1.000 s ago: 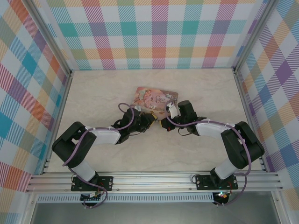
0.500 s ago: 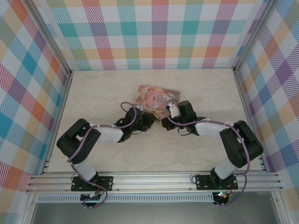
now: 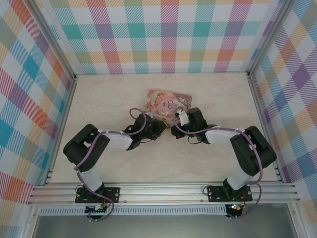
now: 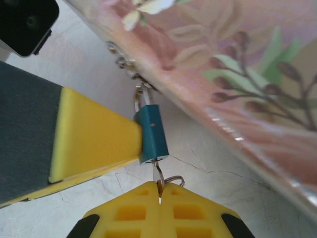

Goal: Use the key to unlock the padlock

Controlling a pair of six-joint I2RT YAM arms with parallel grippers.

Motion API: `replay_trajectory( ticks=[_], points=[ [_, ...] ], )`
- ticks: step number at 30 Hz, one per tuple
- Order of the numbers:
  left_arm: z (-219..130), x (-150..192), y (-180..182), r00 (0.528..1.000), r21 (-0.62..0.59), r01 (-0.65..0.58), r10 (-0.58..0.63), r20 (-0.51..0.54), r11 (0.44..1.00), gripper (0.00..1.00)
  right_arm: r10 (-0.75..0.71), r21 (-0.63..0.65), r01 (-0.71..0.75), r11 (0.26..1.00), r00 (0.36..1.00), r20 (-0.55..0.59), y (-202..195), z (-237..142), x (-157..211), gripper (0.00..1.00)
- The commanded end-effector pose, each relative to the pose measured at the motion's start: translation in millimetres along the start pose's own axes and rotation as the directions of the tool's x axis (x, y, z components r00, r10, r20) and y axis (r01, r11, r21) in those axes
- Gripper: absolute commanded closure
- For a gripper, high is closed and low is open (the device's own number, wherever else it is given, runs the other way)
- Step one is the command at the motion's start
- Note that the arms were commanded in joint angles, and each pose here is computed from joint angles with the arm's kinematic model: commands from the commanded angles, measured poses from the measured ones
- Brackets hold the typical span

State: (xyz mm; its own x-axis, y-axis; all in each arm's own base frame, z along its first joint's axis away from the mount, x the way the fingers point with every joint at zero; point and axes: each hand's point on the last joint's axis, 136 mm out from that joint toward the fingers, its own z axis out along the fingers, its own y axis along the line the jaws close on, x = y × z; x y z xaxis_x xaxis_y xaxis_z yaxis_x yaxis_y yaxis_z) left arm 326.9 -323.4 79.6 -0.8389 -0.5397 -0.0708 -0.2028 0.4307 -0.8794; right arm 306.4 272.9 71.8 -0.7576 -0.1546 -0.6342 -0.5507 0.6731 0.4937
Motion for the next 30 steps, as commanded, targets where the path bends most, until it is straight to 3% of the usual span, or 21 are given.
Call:
replay_trajectory(
  ticks=[1,5,11,19,23,30],
  points=[
    [3.0,53.9,-35.1,0.971,0.133,-0.034,0.064,-0.229,0.991,0.99,-0.102,-0.177,0.135,0.975,0.978,0.182,55.7,-3.4,-58.3,0.98],
    [4.2,45.7,-34.9,0.980,0.140,-0.023,0.050,-0.193,0.990,0.88,-0.050,-0.149,0.066,0.987,0.993,0.108,44.5,1.2,-37.3,0.99],
    [-13.1,31.8,-36.7,0.991,0.128,-0.060,0.074,-0.110,0.990,0.58,0.059,-0.102,-0.058,0.993,0.998,0.009,24.7,8.7,1.3,1.00],
    [-55.0,8.3,-29.3,0.998,0.096,-0.060,0.057,0.033,0.994,0.29,0.168,-0.138,-0.172,0.975,0.985,-0.037,32.0,7.6,5.9,1.00],
    [-61.4,3.0,-21.7,0.998,0.079,-0.026,0.021,0.054,0.997,0.26,0.254,-0.144,-0.260,0.955,0.966,-0.055,33.2,7.9,7.8,1.00],
    [-57.9,-2.3,-13.0,0.995,0.094,0.054,-0.061,0.083,0.994,0.41,0.384,-0.153,-0.392,0.907,0.920,-0.082,37.6,9.4,13.0,1.00]
  ],
)
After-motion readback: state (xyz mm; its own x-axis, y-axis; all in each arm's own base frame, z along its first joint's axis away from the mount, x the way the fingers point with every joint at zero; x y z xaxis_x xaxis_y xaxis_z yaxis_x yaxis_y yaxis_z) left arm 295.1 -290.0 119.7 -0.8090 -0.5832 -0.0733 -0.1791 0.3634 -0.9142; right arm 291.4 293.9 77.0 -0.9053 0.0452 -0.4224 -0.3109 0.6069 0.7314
